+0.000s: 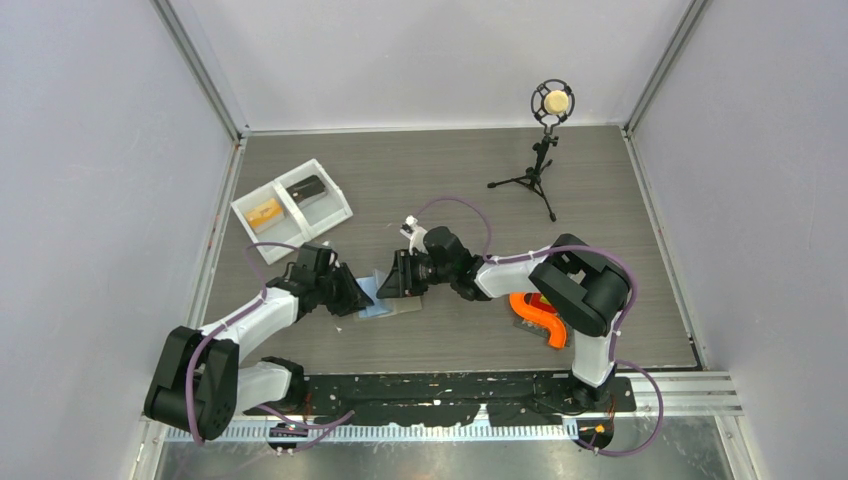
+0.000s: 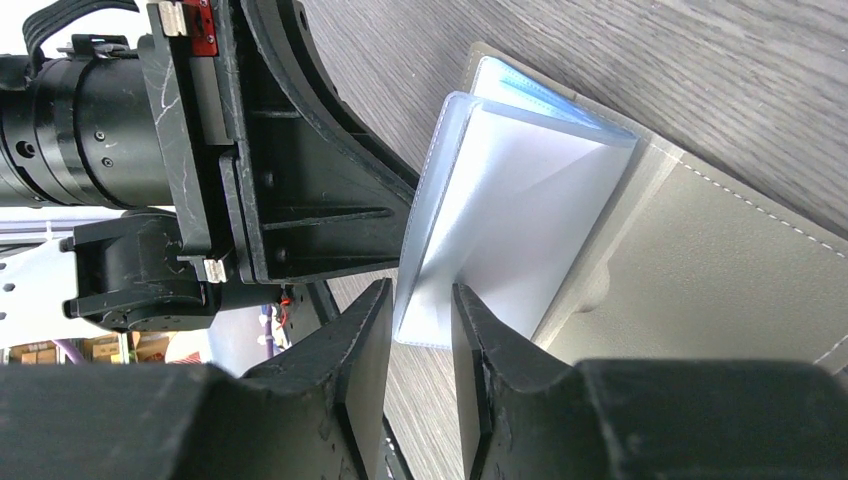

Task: Take the credit cards out of the card holder
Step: Remove the credit card from the card holder.

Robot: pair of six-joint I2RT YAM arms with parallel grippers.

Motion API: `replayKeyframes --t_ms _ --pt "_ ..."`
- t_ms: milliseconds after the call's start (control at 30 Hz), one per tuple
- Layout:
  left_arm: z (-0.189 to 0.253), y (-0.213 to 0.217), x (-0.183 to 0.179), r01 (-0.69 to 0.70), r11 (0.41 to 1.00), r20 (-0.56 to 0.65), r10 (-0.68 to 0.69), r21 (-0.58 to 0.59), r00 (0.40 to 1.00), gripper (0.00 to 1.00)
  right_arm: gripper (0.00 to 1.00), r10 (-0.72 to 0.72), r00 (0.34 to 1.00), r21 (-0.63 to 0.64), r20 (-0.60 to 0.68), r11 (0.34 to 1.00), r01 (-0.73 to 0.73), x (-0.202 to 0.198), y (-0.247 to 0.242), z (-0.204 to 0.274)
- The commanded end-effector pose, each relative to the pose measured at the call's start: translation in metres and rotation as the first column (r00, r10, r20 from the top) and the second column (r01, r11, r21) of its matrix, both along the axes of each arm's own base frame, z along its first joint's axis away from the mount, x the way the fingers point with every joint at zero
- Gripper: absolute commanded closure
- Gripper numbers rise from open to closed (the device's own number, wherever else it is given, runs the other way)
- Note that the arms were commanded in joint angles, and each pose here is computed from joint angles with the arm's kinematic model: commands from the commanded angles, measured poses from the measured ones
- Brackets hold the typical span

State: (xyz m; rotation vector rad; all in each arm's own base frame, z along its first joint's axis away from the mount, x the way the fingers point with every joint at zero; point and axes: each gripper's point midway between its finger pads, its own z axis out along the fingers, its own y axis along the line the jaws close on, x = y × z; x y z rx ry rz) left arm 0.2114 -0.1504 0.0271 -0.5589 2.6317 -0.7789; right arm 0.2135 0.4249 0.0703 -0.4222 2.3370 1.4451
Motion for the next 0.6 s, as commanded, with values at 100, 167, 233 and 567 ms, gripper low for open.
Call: replayKeyframes --t_ms 100,167,233,567 --pt "0.006 -0.006 -0.001 0.01 1.0 0.012 -0.01 -0.027 1.0 0.73 0.51 -0.017 0.999 0.004 0.042 1.0 0.016 0.008 0.0 0.012" --pt "0.01 -0.007 -0.002 0.009 0.999 0.02 -0.008 -0.036 1.0 0.74 0.48 -0.019 0.999 -0.008 0.047 1.0 0.019 0.008 -0.001 0.01" --pt "0.016 -0.009 -0.001 0.006 0.999 0.034 -0.005 -0.047 0.999 0.73 0.48 -0.023 0.998 -0.015 0.051 1.0 0.024 0.009 -0.002 0.009" --pt "0.034 0.004 -0.002 -0.051 0.999 0.089 0.052 -0.01 0.995 0.72 0.49 -0.03 0.998 -0.041 0.051 0.999 0.033 0.013 -0.002 0.0"
